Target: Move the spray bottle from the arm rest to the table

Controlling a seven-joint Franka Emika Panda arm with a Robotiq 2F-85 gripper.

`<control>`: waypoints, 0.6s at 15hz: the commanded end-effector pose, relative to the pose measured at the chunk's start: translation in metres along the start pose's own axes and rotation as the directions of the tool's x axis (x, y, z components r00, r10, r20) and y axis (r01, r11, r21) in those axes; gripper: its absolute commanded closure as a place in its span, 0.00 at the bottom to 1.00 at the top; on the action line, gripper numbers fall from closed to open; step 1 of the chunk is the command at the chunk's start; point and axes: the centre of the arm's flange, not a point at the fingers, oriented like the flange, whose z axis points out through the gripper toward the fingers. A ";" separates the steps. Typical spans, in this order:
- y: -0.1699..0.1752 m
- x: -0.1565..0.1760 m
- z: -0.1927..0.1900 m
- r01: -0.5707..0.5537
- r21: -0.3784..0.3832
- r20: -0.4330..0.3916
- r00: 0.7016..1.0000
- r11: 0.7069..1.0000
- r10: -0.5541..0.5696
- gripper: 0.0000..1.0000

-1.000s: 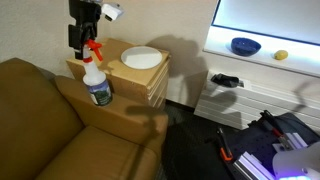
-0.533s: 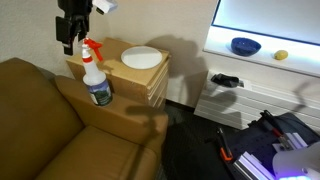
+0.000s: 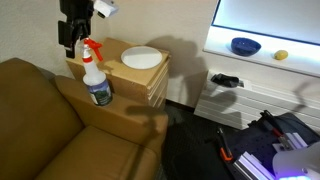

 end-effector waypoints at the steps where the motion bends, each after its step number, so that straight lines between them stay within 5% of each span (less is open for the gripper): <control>1: 0.000 0.000 0.000 0.000 0.000 0.000 1.000 1.000 0.000 0.00; 9: 0.001 0.000 0.000 -0.011 0.000 0.000 1.000 1.000 0.011 0.00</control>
